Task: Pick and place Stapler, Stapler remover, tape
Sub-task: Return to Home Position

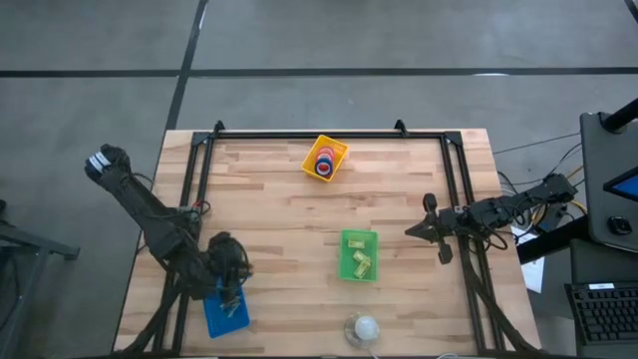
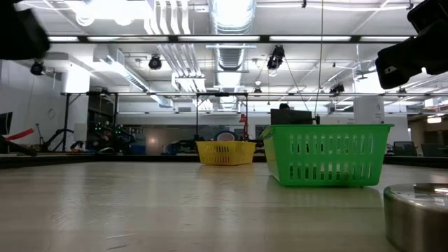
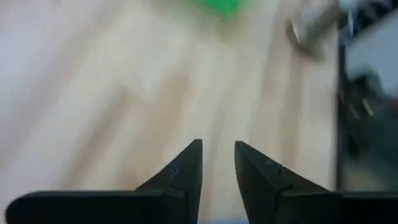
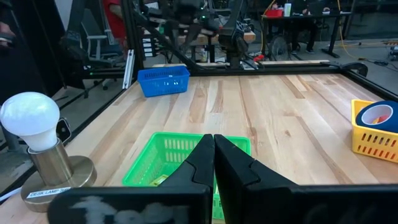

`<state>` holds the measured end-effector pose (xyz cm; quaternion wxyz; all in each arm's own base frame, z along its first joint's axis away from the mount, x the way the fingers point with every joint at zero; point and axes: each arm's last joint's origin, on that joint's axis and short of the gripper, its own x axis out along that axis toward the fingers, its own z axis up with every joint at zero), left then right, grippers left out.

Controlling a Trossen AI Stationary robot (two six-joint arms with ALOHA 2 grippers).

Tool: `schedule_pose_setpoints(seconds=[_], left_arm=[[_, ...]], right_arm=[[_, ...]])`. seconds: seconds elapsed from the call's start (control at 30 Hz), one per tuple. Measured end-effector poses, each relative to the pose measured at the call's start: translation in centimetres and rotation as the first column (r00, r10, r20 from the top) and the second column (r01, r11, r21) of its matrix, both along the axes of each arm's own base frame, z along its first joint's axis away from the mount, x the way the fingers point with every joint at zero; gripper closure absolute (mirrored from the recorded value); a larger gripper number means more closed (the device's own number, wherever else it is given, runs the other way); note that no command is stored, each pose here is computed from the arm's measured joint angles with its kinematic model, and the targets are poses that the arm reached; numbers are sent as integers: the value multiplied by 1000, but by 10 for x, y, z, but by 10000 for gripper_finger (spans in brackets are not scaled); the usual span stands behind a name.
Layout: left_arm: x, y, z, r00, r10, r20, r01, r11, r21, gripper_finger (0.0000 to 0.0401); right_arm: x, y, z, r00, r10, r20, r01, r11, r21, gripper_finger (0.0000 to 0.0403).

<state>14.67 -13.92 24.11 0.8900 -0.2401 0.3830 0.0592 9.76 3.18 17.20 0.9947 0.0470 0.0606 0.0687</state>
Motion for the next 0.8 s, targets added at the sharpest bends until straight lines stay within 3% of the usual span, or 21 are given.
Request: schedule_pose_setpoints(seconds=[0.1, 0.23, 0.37, 0.43, 0.53, 0.7, 0.8], left_arm=[[11, 8, -1, 996, 38, 83, -44, 997, 67, 310], [33, 20, -17, 986, -41, 164, 10, 983, 185, 339], [55, 38, -29, 950, -115, 289, 11, 941, 339, 391], [61, 51, -35, 934, -103, 343, -42, 920, 389, 393], [67, 74, -45, 903, -47, 426, -146, 901, 410, 395], [67, 107, -54, 849, -35, 527, -186, 914, 360, 397], [64, 119, -54, 842, -43, 538, -224, 879, 421, 393]], right_arm=[[0, 0, 0, 1000, 0, 0, 0, 1000, 0, 394], [0, 0, 0, 1000, 0, 0, 0, 1000, 0, 394], [0, 0, 0, 1000, 0, 0, 0, 1000, 0, 394], [0, 0, 0, 1000, 0, 0, 0, 1000, 0, 394], [0, 0, 0, 1000, 0, 0, 0, 1000, 0, 394], [0, 0, 0, 1000, 0, 0, 0, 1000, 0, 394], [0, 0, 0, 1000, 0, 0, 0, 1000, 0, 394]])
